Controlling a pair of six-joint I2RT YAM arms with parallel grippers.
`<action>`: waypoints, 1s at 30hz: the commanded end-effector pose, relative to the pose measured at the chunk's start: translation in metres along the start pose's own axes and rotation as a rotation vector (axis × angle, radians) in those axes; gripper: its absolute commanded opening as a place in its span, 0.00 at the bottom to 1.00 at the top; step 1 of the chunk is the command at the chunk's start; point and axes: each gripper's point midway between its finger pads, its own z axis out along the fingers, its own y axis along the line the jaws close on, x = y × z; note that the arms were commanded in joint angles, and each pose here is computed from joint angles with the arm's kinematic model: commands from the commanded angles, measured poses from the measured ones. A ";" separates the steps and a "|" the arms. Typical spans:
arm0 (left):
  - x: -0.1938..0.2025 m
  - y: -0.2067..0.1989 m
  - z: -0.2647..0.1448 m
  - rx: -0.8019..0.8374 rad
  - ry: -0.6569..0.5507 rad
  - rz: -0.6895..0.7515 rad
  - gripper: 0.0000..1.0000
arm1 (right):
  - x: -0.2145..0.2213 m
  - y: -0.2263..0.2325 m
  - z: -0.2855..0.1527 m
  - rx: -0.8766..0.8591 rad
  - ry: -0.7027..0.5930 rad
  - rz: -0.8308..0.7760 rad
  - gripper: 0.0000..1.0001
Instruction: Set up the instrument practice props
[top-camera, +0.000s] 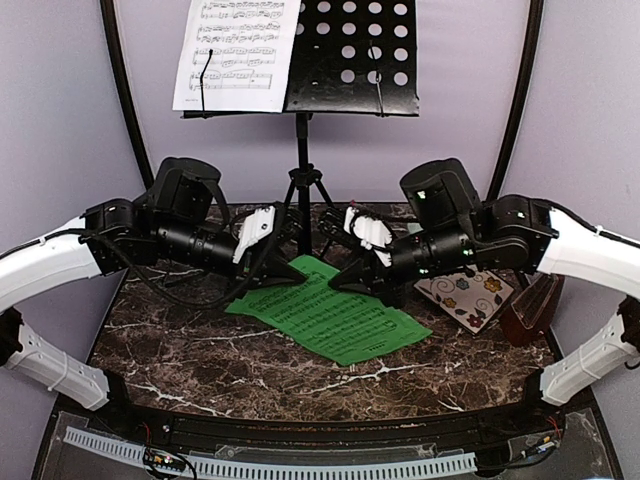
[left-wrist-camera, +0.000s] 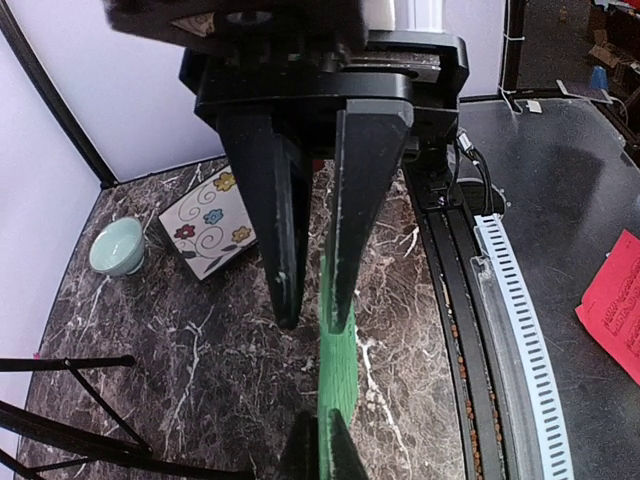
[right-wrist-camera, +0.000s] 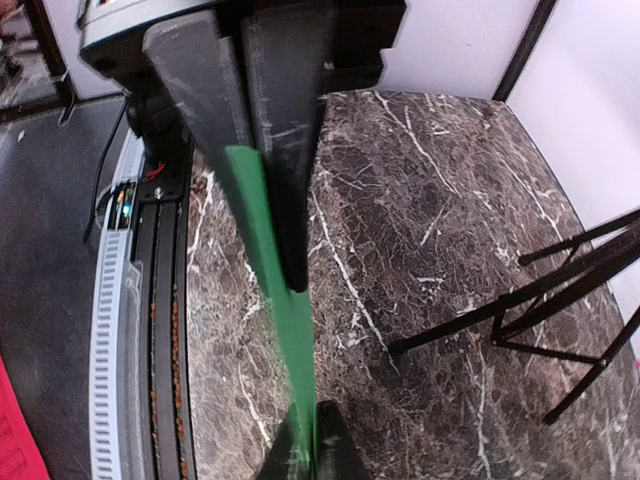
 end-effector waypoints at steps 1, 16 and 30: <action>-0.023 0.004 -0.021 -0.071 -0.136 0.007 0.00 | -0.020 -0.015 -0.021 0.113 -0.157 0.014 0.37; -0.068 0.026 -0.107 -0.119 -0.479 -0.092 0.00 | 0.016 -0.053 -0.101 0.258 -0.586 0.264 0.94; -0.051 0.036 -0.110 -0.079 -0.501 -0.203 0.00 | 0.004 -0.053 -0.119 0.275 -0.641 0.249 0.00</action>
